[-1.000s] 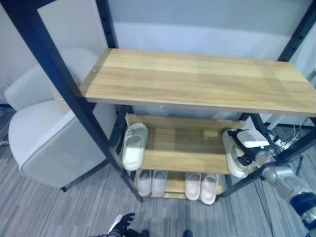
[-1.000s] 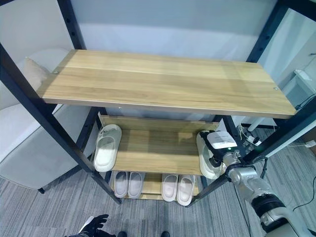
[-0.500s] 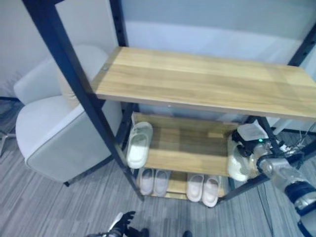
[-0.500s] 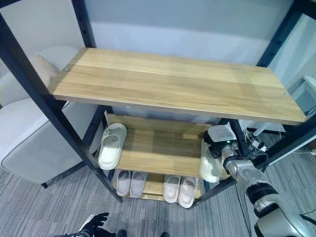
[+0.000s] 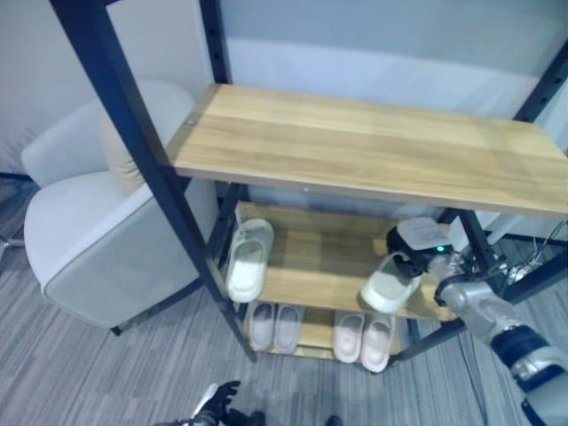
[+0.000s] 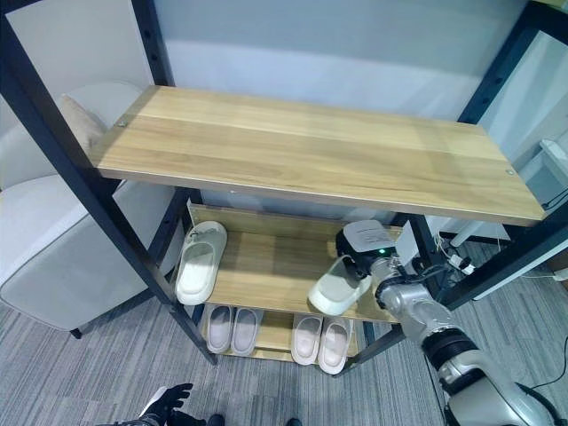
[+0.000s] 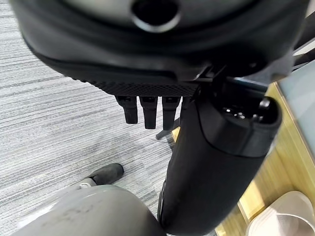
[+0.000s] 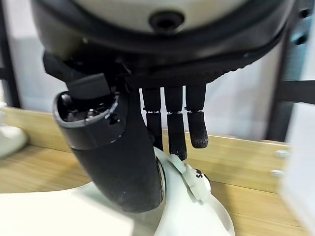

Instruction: Arrange the slippers neatly on the shoe rack.

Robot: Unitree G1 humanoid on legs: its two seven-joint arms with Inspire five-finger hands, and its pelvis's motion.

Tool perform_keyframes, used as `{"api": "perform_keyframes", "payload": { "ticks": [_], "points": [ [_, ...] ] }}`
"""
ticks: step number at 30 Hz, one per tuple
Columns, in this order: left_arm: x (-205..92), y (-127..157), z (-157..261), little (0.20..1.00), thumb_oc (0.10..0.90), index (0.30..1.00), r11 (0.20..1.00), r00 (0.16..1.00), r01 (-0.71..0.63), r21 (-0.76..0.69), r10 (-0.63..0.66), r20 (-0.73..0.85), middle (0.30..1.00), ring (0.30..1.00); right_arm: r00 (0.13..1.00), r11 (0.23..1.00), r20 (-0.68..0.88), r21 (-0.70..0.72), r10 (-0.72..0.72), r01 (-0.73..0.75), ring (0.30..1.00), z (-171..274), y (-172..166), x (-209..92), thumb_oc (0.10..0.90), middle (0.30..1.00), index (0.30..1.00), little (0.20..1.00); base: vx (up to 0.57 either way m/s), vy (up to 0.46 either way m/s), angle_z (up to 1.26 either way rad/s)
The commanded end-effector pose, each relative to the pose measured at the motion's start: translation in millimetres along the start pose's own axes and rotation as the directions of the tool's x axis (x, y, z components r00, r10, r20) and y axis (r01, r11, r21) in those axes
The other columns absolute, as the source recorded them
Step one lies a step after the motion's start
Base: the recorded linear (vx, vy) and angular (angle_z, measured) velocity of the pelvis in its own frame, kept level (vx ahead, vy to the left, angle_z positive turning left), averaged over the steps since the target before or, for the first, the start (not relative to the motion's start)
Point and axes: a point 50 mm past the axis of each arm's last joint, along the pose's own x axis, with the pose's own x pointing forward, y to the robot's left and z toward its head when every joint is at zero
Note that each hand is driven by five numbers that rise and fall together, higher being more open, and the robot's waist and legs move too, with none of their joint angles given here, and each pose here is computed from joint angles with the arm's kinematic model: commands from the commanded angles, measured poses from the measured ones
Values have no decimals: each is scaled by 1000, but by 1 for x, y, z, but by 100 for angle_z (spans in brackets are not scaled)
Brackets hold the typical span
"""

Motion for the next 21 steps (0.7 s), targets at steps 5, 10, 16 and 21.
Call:
{"api": "perform_keyframes", "payload": {
  "ticks": [5, 10, 16, 21],
  "points": [
    [-2, -16, -2, 900, 800, 900, 999, 1000, 27, 23, -27, -3, 900, 900, 944, 954, 139, 79, -298, 289, 300, 37, -68, 29, 400, 300, 300, 300, -9, -5, 8],
    [-2, -13, -6, 900, 800, 900, 1000, 1000, 7, 14, -7, -17, 900, 900, 924, 944, 192, 68, -329, 322, 300, 52, -79, 40, 400, 300, 300, 300, -6, -9, 19],
    [-3, -13, -7, 900, 800, 900, 1000, 1000, -2, 6, 3, -19, 900, 900, 903, 930, 226, 63, -366, 361, 300, 64, -90, 49, 400, 300, 300, 300, -6, -10, 20],
    [-2, -13, -5, 900, 800, 900, 1000, 1000, -9, 0, 9, -14, 900, 900, 886, 917, 245, 36, -395, 398, 300, 70, -100, 55, 400, 300, 300, 300, -3, -3, 15]
  ]
}}
